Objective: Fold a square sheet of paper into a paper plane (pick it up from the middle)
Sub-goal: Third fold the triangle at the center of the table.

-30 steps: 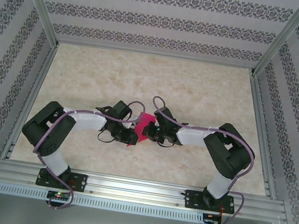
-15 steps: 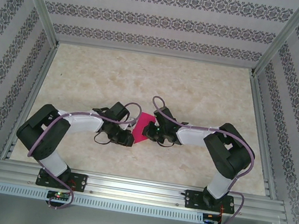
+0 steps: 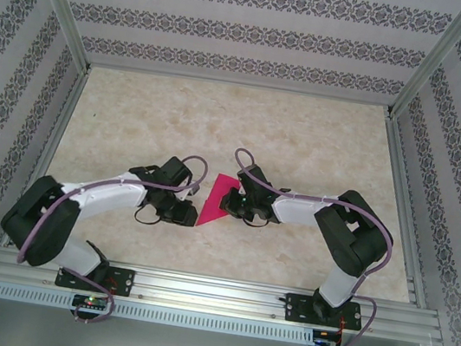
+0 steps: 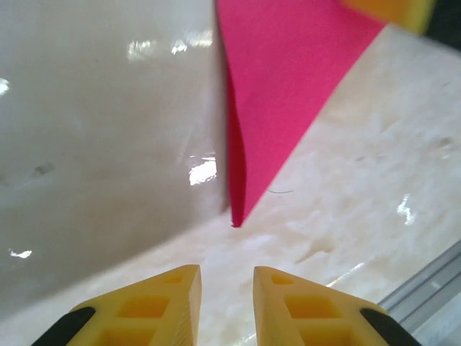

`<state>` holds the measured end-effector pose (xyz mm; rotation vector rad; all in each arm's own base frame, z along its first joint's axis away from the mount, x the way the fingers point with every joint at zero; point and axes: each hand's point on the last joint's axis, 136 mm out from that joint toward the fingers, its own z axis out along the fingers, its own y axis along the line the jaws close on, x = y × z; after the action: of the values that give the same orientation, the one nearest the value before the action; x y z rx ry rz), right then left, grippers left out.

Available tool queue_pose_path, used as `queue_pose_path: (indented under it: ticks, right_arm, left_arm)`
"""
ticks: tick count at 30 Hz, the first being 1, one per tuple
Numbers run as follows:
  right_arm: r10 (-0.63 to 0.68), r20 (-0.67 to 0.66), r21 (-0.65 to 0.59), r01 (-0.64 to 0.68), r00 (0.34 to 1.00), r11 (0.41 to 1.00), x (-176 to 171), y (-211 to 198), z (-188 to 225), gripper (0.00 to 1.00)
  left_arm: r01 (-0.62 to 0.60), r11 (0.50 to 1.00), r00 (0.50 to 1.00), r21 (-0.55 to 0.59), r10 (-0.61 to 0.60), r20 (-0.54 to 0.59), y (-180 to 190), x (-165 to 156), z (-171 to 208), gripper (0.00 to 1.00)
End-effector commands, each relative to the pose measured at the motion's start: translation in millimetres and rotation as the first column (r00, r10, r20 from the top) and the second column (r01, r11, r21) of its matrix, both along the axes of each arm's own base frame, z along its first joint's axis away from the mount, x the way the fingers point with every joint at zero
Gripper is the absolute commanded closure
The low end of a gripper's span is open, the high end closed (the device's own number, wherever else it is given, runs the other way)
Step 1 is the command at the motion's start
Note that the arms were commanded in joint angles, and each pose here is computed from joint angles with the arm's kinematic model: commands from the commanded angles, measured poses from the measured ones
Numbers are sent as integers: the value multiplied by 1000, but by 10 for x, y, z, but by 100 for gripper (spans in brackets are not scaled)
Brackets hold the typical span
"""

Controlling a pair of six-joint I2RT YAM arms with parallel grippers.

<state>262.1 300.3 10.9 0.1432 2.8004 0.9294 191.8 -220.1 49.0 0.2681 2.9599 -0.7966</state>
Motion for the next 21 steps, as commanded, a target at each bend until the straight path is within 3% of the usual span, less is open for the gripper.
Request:
queue_pose_path:
  ticks: [1, 5, 10, 14, 18, 21]
  right_arm:
    - [-48, -37, -157, 42, 998, 987, -66, -345, -271, 90]
    - [-48, -34, -147, 42, 998, 988, -62, -333, -263, 89]
    - [-49, -32, -134, 44, 998, 990, -52, -309, -255, 89]
    - [-50, -30, -117, 46, 998, 992, -38, -281, -225, 89]
    - [-48, -14, -90, 47, 999, 995, -6, -242, -138, 88]
    - [-43, 11, -51, 43, 999, 998, 46, -180, -3, 86]
  left_arm:
    - [-54, 997, 996, -51, 58, 73, -63, 199, 299, 69]
    - [-20, 980, 999, -200, 30, 45, -390, 308, 404, 69]
    - [-7, 970, 1000, -245, 2, -22, -593, 383, 222, 71]
    - [-8, 981, 998, -195, -3, -55, -576, 394, -5, 74]
    - [-26, 998, 997, -50, 22, -73, -331, 321, -310, 78]
    - [-25, 1000, 994, -2, 24, -104, -198, 185, -499, 81]
